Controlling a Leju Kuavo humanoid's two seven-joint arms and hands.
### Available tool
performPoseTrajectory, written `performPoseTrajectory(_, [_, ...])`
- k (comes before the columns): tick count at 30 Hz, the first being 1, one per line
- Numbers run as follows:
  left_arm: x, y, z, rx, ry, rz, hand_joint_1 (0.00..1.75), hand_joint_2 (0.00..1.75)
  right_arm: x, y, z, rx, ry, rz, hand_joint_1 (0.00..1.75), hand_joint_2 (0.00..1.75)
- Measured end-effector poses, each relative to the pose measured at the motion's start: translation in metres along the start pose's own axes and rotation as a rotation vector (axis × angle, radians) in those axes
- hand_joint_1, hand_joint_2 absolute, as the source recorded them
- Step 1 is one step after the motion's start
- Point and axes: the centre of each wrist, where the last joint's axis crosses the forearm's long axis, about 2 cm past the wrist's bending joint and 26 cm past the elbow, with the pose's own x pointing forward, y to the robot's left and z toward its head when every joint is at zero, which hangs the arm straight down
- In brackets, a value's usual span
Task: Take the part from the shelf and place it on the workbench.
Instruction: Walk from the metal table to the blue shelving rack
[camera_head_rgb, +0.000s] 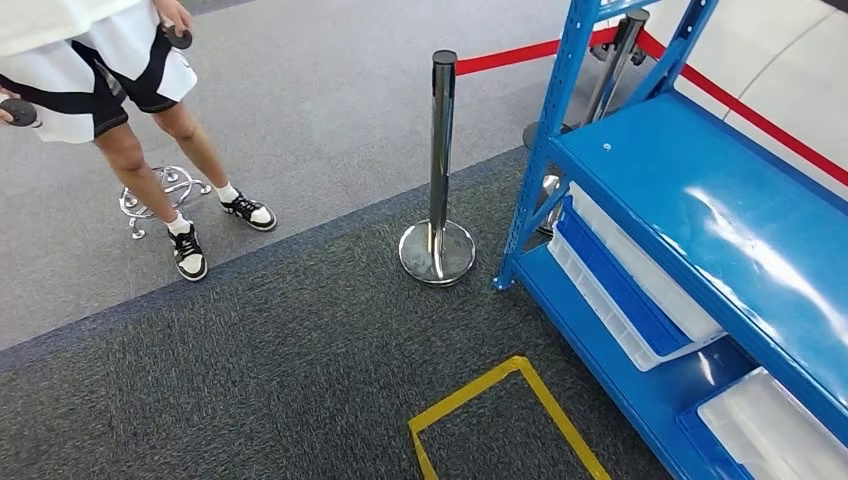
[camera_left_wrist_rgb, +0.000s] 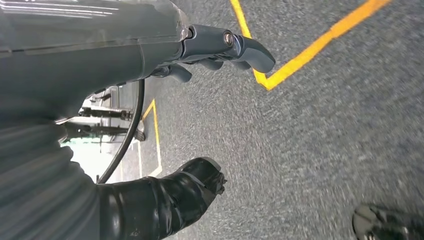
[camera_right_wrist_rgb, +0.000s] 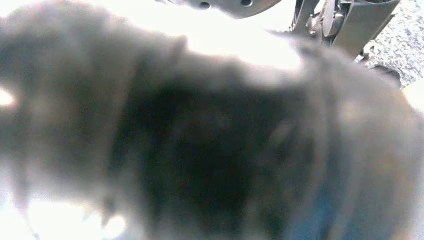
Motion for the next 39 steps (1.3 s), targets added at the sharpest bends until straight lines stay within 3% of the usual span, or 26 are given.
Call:
performPoseTrajectory(10, [-0.005,-0.001,0.001,-0.016,-0.016,0.045,0.0,1.75,0.006,0.001,0.0,0.091,-0.038,0.101,0.0,0.0])
performPoseTrajectory(23, [-0.018,0.004,0.003,-0.013,0.007,0.147,0.0,1.75,0.006,-0.004,0.001,0.089,-0.118,0.242,0.0,0.0])
performPoseTrajectory(30, [-0.018,0.012,0.004,-0.017,0.001,0.126,0.0,1.75,0.004,-0.011,0.002,0.016,-0.053,0.202,0.0,0.0])
performPoseTrajectory(39, [-0.022,0.021,0.005,0.01,-0.005,0.034,0.0,1.75,0.004,-0.01,0.001,0.016,-0.082,0.093,0.0,0.0])
